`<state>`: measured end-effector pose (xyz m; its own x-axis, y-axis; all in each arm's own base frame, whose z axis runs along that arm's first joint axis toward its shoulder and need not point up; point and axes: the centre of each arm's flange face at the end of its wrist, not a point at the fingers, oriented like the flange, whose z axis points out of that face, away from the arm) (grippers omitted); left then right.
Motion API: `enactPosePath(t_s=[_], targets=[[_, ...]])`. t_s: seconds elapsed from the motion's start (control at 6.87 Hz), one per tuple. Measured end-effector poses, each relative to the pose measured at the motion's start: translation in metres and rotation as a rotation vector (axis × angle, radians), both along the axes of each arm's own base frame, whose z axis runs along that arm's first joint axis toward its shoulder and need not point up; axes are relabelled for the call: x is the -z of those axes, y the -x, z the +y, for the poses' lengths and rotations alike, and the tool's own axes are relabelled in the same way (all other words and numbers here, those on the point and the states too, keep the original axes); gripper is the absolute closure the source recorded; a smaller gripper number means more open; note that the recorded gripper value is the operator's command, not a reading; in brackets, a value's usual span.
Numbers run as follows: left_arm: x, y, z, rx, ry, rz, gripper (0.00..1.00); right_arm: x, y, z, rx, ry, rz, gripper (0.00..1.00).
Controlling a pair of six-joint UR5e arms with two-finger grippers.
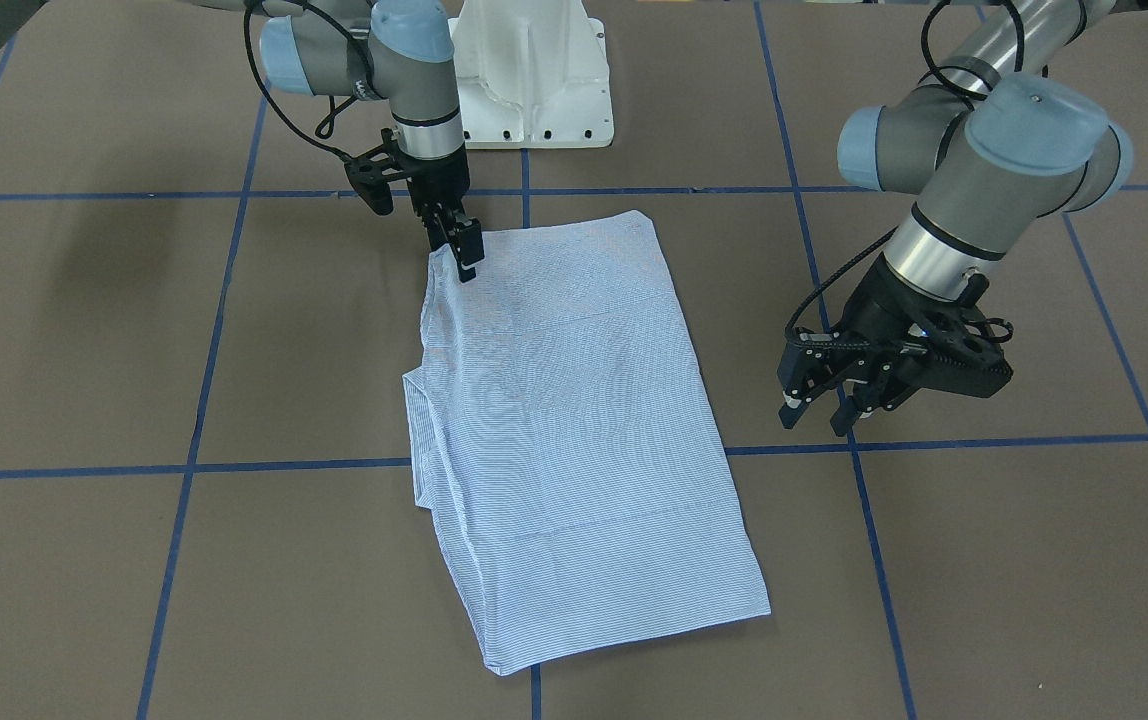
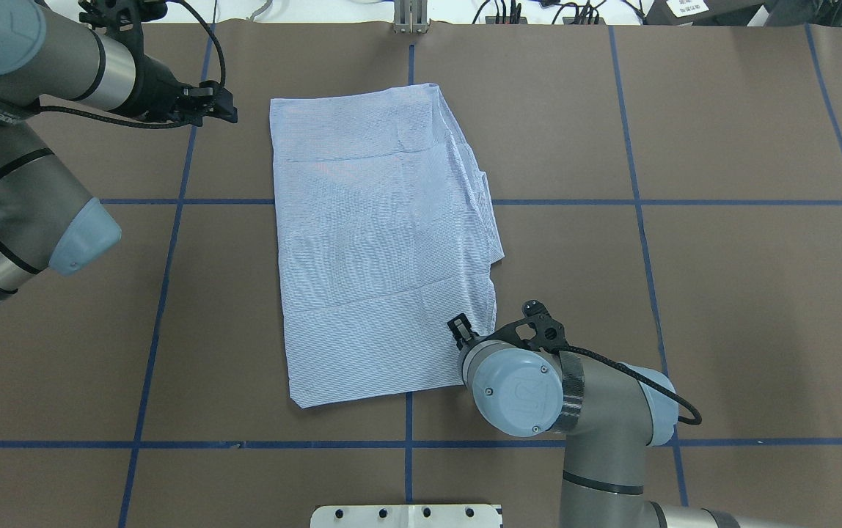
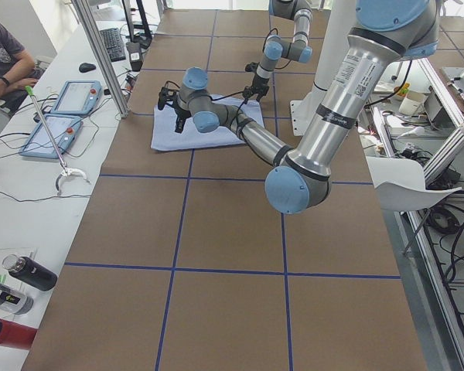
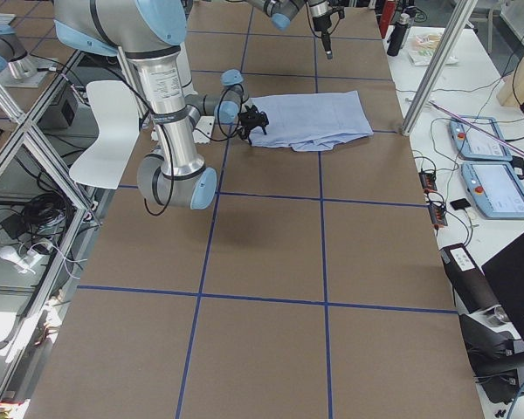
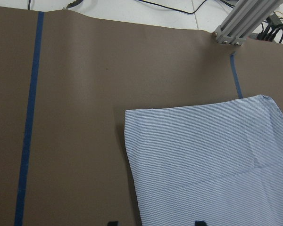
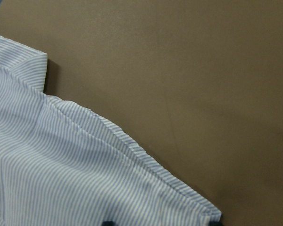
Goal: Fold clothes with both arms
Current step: 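Move the left gripper down to the shirt corner nearest the robot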
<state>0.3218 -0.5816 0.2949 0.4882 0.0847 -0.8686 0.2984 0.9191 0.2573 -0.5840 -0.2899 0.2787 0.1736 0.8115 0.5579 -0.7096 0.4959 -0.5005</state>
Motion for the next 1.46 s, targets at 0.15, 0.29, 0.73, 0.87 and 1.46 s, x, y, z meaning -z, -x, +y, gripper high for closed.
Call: enactPosePath(t_s=[0.15, 0.29, 0.73, 0.87, 1.46], targets=[[0.0, 0.001, 0.0, 0.001, -0.001, 0.0, 0.38, 0.001, 0.002, -0.001, -0.022, 0.02, -0.01, 1.0], [0.0, 0.001, 0.0, 0.001, 0.0, 0.0, 0.38, 0.003, 0.003, -0.003, -0.041, 0.034, -0.018, 1.0], [0.0, -0.001, 0.001, 0.009, 0.019, 0.011, 0.38, 0.017, -0.006, -0.011, -0.064, 0.036, -0.048, 1.0], [0.004, -0.012, 0.008, 0.02, 0.067, 0.045, 0.38, 0.024, -0.016, -0.012, -0.066, 0.036, -0.053, 1.0], [0.041, -0.111, 0.15, 0.045, 0.368, 0.318, 0.39, 0.042, -0.025, 0.032, -0.032, 0.061, -0.023, 1.0]])
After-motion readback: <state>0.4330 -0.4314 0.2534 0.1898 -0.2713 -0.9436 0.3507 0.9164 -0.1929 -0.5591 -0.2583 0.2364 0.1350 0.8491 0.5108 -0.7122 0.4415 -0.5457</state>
